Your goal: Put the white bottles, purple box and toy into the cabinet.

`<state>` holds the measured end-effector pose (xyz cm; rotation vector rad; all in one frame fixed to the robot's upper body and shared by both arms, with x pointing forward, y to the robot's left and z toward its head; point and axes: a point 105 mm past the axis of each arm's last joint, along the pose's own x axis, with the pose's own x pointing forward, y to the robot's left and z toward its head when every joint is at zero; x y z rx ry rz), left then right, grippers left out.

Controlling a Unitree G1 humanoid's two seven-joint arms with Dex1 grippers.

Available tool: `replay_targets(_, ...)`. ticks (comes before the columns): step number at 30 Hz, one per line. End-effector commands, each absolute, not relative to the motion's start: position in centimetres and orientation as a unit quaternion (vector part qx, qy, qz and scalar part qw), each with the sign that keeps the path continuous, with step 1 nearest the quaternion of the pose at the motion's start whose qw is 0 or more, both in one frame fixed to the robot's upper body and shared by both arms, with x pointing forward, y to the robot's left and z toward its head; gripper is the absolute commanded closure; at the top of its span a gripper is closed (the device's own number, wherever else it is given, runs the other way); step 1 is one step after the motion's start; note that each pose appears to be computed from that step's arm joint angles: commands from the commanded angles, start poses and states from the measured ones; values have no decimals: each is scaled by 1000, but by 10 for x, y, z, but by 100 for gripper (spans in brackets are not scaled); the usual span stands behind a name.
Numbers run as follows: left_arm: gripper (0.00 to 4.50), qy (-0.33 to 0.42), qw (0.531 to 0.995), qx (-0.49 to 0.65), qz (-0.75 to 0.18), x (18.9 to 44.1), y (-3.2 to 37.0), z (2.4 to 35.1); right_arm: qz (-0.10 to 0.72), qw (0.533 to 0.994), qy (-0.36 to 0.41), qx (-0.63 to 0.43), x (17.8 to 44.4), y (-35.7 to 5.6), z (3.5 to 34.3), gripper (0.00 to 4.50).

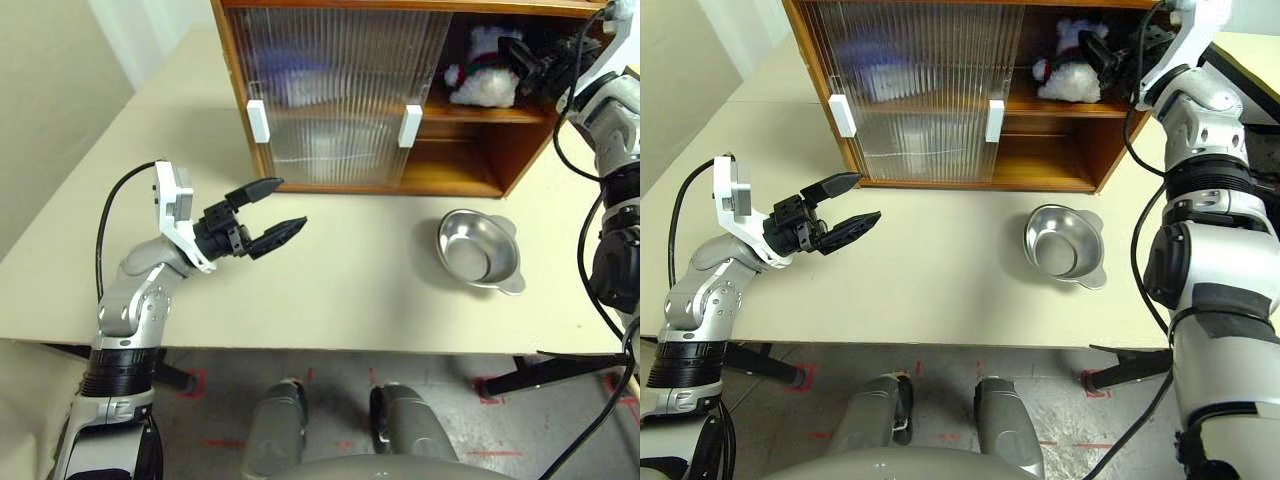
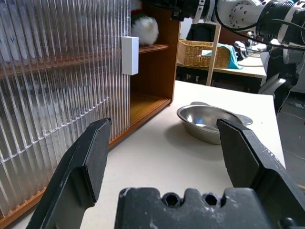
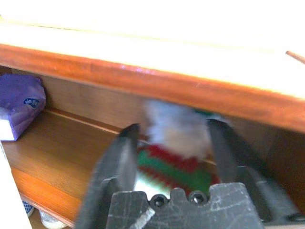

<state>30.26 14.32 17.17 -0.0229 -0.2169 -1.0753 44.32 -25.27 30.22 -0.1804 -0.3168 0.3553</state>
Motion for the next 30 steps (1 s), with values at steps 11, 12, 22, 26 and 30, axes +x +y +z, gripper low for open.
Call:
replay_targets(11,0,-91,840,-10,-534,300,135,165,310,945,-103,-25,390,-269,276,2)
replay_targets(12,0,-90,839,-8,-537,301,135,165,339,937,-85,2,382,-266,267,2)
replay_targets(22,0,-91,841,0,-533,302,140,168,307,932,68,181,326,-313,201,2)
replay_targets(26,0,-88,847,-4,-525,298,144,164,274,930,110,220,310,-327,173,2)
replay_targets(30,0,-89,850,-10,-519,296,143,161,250,921,162,252,295,-325,137,2)
